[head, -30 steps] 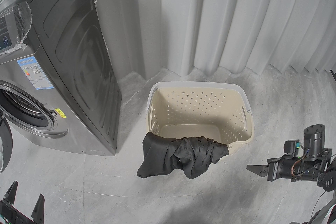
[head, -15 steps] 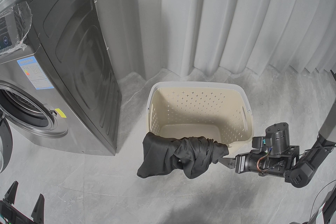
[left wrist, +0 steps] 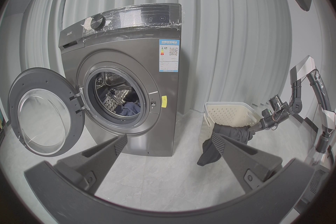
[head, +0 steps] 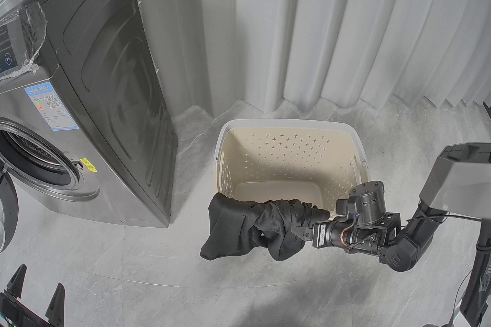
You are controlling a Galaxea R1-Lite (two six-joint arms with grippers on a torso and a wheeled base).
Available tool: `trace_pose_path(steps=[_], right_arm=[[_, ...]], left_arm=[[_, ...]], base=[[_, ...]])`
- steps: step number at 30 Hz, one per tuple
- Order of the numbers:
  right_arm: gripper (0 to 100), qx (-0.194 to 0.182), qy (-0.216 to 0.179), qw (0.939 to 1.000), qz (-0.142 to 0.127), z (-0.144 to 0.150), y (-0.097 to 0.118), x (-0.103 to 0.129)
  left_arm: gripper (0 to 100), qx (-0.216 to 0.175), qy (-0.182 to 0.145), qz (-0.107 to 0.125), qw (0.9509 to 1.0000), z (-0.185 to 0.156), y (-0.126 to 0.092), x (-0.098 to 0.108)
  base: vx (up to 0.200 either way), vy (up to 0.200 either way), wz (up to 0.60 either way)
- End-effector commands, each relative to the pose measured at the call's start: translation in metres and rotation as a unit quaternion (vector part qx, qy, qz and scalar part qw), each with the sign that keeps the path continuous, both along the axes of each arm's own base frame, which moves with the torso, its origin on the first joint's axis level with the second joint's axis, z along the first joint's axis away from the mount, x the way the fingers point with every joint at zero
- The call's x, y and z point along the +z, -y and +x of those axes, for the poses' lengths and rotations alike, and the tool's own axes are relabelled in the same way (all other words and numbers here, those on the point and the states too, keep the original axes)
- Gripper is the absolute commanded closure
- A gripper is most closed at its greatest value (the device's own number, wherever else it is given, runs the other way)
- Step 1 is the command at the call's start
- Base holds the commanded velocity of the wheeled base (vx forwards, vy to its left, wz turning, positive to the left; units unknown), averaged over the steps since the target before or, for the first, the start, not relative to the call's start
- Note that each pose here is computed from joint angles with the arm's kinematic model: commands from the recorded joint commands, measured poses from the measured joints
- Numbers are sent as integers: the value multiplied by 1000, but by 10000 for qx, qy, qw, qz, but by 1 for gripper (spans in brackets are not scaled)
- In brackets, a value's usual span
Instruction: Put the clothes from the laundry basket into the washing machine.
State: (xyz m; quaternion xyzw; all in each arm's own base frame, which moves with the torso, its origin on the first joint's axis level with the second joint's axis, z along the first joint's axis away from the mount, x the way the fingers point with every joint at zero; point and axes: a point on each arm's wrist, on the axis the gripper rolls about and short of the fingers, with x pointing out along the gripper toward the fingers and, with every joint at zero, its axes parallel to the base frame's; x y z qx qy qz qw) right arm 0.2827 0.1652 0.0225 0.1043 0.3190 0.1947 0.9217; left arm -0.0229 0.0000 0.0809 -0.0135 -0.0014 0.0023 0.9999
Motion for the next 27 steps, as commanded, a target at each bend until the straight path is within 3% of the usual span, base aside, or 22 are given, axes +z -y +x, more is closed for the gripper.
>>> trace_pose_path(steps=[1,7,15,20,21,27], right_arm=[[0,51,-129,9999,-46,7,-9,-17],[0,-16,-87,9998,181,17,-19,-17],[0,32,-107,9997,197,25,-29,-28],[0,-15,39,9993,383,33,-34,-29],[100,-17,81,9991,417,34,-35,-28],[100,-25,111,9989,456,36,-35,-29]], left_arm=[[0,23,-37,-11,10000,1,0,-5],[0,15,-37,-11,10000,1,0,-5],[0,23,-37,-11,10000,1,0,-5],[0,23,-37,-11,10000,1,0,-5],[0,23,-29,-18,10000,0,0,-5],[0,23,-29,-18,10000,0,0,-5]], base=[[0,0,0],[0,0,0],[0,0,0],[0,0,0],[0,0,0],[0,0,0]])
